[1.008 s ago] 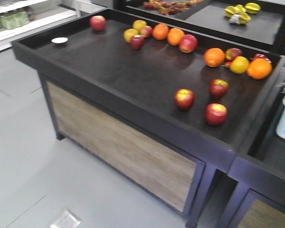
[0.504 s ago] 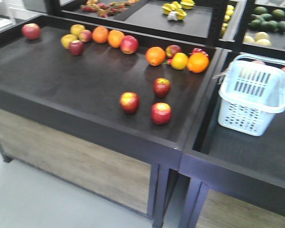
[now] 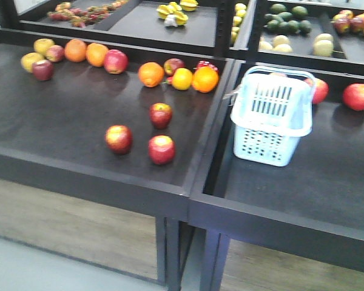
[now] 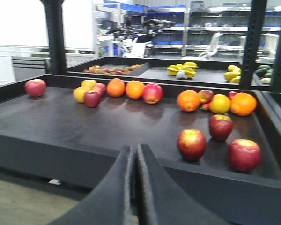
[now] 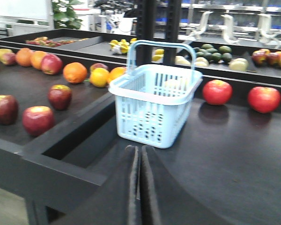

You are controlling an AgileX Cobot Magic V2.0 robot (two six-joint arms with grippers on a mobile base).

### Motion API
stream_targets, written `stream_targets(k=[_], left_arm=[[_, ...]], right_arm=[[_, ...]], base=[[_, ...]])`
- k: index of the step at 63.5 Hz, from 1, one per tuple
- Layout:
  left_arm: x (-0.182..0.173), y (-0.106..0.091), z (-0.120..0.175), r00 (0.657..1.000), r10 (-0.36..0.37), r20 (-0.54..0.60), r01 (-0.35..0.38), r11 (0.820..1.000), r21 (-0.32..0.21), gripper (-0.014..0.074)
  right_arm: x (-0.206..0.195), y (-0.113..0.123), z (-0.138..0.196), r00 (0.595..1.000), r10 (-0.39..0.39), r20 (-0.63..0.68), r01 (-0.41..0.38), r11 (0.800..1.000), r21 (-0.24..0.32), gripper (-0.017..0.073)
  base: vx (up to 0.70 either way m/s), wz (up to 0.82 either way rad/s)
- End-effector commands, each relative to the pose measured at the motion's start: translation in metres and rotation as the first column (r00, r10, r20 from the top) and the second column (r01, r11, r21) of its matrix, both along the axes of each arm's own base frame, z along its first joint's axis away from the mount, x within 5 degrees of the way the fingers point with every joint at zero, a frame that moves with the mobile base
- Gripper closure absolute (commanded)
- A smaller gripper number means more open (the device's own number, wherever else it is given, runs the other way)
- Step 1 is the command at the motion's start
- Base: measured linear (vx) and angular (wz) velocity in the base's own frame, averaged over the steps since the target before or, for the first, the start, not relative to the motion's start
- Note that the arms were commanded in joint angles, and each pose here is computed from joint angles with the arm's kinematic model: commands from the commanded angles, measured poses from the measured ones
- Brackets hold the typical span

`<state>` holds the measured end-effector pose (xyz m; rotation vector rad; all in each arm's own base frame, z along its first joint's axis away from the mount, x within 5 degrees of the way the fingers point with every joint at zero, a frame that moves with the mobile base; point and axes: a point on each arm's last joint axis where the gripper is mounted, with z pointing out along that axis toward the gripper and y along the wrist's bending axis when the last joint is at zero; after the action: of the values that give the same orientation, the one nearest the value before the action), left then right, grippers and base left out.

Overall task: Pick three apples into basket with both arms
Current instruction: 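Turn and drive the base up to the light-blue basket on the table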

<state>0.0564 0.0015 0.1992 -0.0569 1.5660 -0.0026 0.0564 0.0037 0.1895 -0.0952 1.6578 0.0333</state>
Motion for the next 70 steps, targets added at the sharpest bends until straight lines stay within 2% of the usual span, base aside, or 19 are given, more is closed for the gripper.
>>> stream_targets(k=[1,70], left_arm=[[-0.0003,0.0012,-0.0008,0.998,0.014,0.063,-0.014,1.000,-0.008,0.0600],[-0.0003,0.0012,-0.0008,0.998,0.014,0.063,-0.014,1.000,-0.008,0.0600]], right_arm=[[0.0001,0.0003,0.0023,0.998,0.001,0.065,-0.001,1.000,-0.013,0.0561],[0.0001,0.0003,0.0023,0.998,0.001,0.065,-0.001,1.000,-0.013,0.0561]], base=[[0.05,-0.26],[0.05,-0.18]])
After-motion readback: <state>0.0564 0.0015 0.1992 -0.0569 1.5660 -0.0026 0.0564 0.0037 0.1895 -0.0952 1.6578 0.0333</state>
